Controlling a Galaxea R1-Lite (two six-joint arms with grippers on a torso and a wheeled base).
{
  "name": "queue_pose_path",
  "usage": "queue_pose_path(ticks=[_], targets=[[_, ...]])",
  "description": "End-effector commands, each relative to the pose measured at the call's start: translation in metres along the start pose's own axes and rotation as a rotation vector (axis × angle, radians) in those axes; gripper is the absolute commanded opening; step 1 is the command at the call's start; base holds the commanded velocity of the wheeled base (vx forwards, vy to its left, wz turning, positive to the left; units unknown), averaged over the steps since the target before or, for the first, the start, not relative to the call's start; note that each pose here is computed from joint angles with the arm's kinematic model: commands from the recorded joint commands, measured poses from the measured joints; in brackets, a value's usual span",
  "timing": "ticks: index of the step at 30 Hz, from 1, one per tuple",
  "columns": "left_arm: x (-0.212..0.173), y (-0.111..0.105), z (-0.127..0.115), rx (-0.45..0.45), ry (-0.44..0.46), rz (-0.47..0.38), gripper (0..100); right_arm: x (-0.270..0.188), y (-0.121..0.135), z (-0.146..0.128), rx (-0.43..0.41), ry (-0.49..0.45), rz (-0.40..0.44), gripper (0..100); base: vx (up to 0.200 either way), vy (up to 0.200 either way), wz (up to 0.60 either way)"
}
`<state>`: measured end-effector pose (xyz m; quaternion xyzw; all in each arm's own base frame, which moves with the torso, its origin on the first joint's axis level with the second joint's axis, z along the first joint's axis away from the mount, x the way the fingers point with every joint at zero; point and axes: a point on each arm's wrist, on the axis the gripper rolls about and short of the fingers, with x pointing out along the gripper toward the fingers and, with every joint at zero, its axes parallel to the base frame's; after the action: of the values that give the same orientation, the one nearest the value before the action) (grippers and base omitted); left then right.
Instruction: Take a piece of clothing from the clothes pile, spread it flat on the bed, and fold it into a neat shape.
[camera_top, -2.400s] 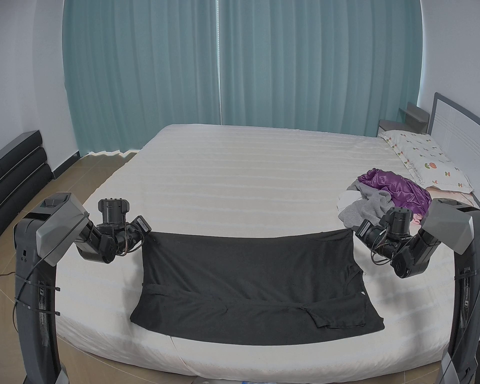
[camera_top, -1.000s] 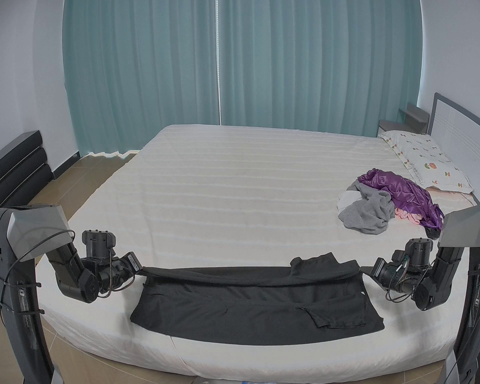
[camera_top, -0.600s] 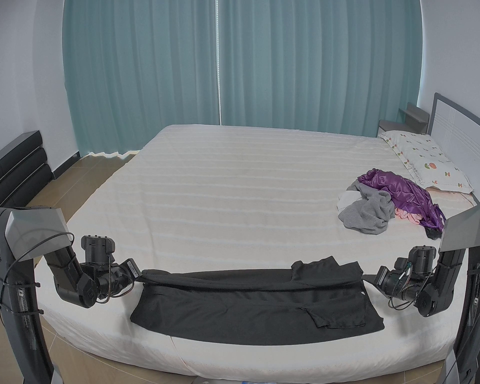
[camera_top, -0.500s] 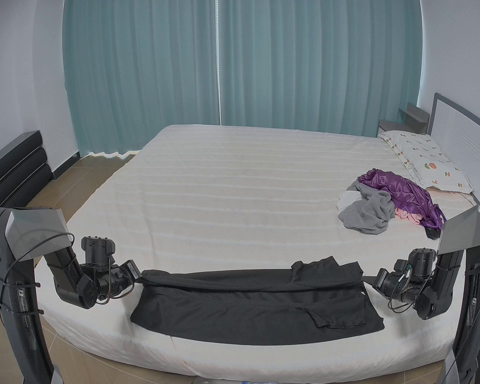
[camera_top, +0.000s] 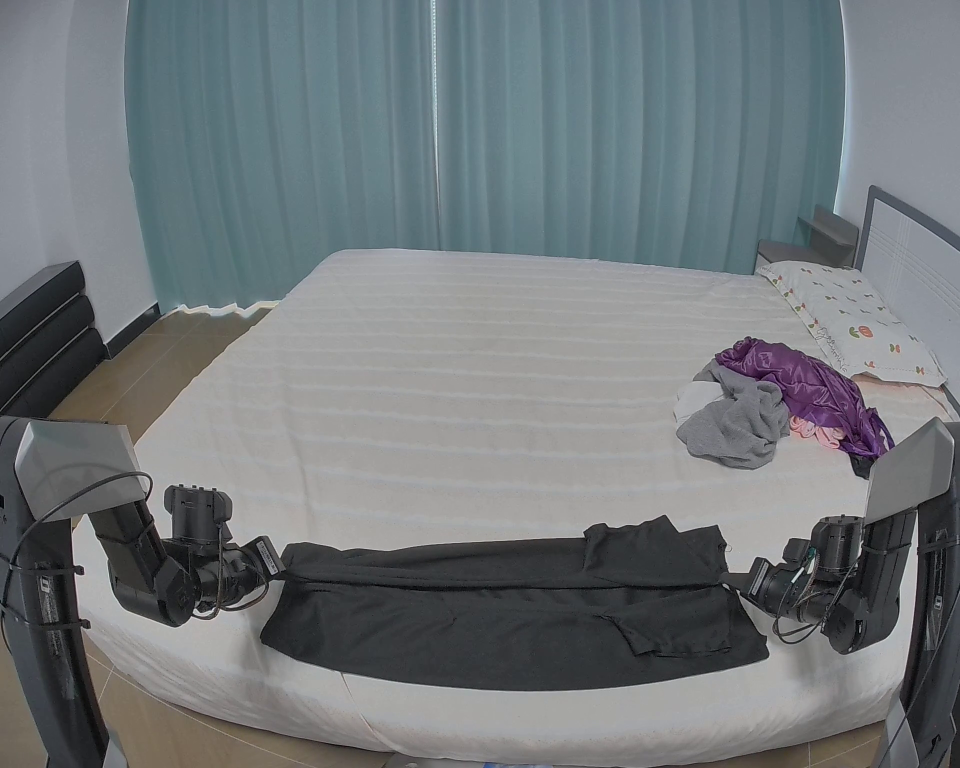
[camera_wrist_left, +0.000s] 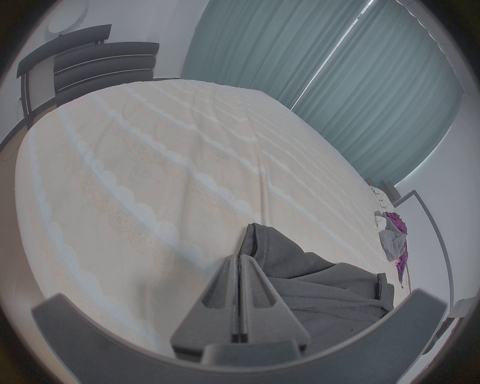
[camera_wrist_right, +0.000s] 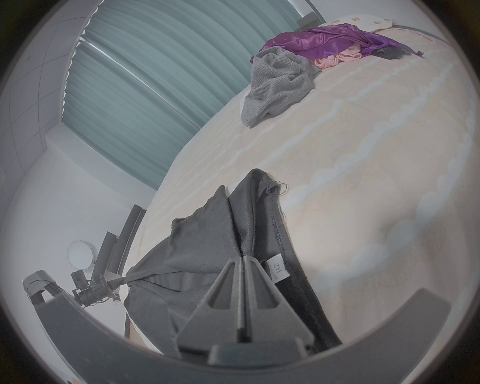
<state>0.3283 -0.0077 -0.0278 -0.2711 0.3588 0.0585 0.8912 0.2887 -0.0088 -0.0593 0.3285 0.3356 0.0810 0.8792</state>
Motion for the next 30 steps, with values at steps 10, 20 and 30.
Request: queue_pose_path(ticks=[10,20,30], targets=[[0.008,0.003,-0.005,0.017,0.017,0.011,100,-0.004,0.007,0.003,-0.025,-0.019,0.018,100,0.0,0.0,0.0],[0.023,-0.017,0.034,-0.045,-0.107,-0.062,100,0.014,0.025,0.044,0.003,-0.103,0.072,100,0.0,0.0,0.0],[0.059,-0.02,0.027,0.018,-0.038,-0.037,100,0.042,0.012,0.048,0.132,-0.045,0.032,100,0.0,0.0,0.0]])
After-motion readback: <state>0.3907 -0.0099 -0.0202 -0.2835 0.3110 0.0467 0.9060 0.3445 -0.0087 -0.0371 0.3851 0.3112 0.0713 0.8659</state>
